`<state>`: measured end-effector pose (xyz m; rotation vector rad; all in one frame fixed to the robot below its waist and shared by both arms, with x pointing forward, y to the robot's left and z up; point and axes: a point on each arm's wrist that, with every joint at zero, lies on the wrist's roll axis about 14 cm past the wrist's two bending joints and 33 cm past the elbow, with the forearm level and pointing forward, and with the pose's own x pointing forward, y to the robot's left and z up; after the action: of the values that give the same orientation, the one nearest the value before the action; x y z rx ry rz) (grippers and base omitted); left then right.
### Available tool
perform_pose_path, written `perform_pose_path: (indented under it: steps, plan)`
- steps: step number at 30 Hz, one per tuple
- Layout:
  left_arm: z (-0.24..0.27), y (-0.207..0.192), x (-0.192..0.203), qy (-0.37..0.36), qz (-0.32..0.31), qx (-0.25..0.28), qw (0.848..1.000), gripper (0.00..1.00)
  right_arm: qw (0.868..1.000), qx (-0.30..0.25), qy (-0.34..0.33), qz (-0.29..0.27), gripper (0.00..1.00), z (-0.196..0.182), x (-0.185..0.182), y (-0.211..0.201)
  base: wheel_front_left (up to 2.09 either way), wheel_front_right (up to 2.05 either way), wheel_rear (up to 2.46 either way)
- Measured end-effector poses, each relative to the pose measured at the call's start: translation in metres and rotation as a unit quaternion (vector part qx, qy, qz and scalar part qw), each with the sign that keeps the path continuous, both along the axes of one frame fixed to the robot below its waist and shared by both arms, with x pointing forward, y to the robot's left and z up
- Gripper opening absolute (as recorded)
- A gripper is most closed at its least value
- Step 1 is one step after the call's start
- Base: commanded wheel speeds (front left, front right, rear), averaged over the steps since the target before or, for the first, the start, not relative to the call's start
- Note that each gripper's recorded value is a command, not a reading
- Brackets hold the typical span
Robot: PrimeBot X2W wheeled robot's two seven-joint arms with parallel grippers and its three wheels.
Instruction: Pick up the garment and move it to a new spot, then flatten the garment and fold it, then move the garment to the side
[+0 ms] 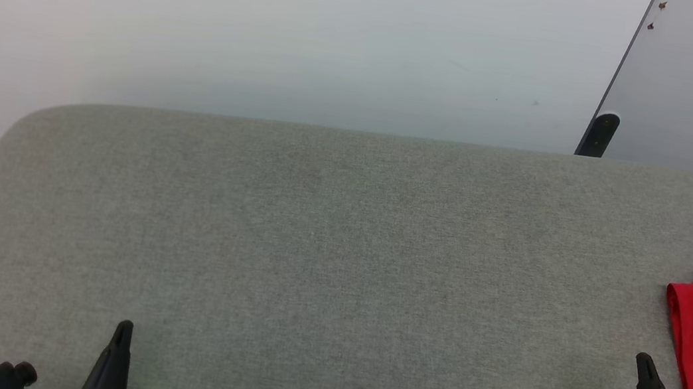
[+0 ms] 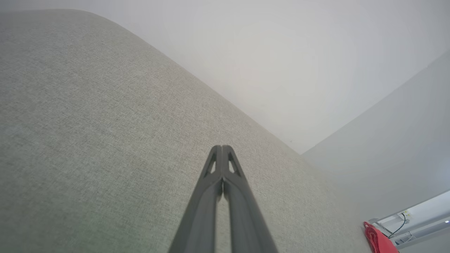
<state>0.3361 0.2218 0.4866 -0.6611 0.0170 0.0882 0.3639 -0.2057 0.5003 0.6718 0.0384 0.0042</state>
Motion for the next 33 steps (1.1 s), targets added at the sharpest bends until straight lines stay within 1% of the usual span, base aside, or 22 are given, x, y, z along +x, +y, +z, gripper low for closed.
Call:
perform_pose_path:
  steps: [14, 33]
  plan:
    - [0.0, -0.001, 0.01, 0.0, 0.005, -0.093, 0.996, 0.0, 0.996, 0.09, 0.003, -0.007, 0.0, 0.0, 0.005, 0.0, 0.0, 0.0, 0.0]
    - [0.002, -0.005, 0.021, -0.003, 0.004, -0.198, 0.98, 0.0, 0.981, 0.196, 0.003, -0.012, 0.0, 0.0, 0.011, 0.002, 0.0, 0.0, 0.0]
